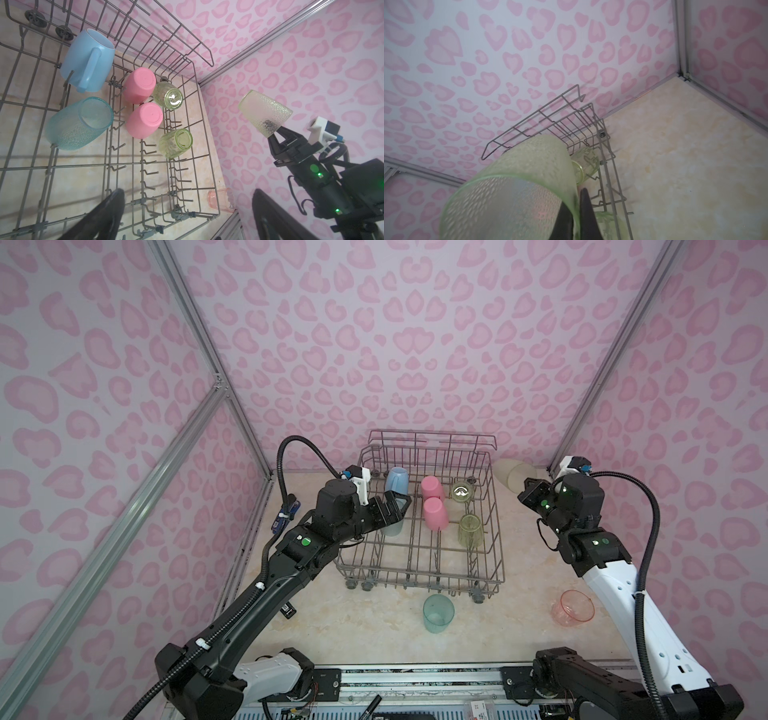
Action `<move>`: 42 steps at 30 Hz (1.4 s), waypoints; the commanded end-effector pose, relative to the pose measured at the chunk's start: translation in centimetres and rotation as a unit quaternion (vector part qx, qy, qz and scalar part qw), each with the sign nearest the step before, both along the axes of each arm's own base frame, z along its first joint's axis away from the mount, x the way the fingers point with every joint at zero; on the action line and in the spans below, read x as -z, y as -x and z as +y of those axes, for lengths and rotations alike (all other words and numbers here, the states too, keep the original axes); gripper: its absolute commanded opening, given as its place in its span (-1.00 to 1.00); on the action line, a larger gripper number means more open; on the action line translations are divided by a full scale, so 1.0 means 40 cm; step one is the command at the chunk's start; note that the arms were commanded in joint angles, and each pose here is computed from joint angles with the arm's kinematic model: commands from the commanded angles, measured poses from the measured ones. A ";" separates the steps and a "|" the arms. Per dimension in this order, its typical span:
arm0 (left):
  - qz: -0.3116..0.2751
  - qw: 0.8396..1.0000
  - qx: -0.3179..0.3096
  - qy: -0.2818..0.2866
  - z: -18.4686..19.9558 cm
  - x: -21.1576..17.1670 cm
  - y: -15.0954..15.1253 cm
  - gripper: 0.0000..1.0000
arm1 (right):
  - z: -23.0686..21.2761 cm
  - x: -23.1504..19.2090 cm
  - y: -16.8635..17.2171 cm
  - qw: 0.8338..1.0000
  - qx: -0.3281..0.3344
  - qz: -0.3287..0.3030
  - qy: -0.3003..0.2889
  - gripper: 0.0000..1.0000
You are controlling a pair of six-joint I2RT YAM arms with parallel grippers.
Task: Load the cups into the dish rack
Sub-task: 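Lift the pale green cup toward the left gripper with right gripper, then close left gripper on the pale green cup held by the right gripper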
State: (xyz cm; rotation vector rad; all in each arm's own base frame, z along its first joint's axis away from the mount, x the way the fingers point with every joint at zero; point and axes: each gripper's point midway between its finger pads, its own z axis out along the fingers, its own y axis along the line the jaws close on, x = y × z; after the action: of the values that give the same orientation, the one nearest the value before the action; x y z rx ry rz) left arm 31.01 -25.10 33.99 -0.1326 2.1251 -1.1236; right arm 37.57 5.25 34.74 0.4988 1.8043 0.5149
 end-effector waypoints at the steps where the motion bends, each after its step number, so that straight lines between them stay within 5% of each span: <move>1: 0.026 0.998 -0.002 0.055 -0.024 -0.042 -0.011 0.94 | 0.083 -0.064 -0.017 0.996 -0.055 -0.064 -0.033 -1.00; 16: 0.118 0.967 -0.018 0.225 -0.073 -0.092 -0.120 0.92 | 0.405 -0.072 -0.029 0.950 -0.270 -0.125 -0.093 -1.00; 26: 0.127 0.944 -0.026 0.303 -0.072 -0.128 -0.186 0.90 | 0.499 -0.046 -0.048 0.937 -0.308 -0.123 -0.112 -1.00; 42: 0.143 0.928 -0.037 0.343 -0.066 -0.103 -0.239 0.68 | 0.578 -0.031 -0.036 0.931 -0.336 -0.112 -0.090 -1.00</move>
State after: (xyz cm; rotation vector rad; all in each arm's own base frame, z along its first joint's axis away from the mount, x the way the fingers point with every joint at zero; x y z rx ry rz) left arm 40.33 -27.65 37.08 -0.7717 1.8920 -1.8125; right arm 38.84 28.25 35.88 -0.0670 1.6957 1.1865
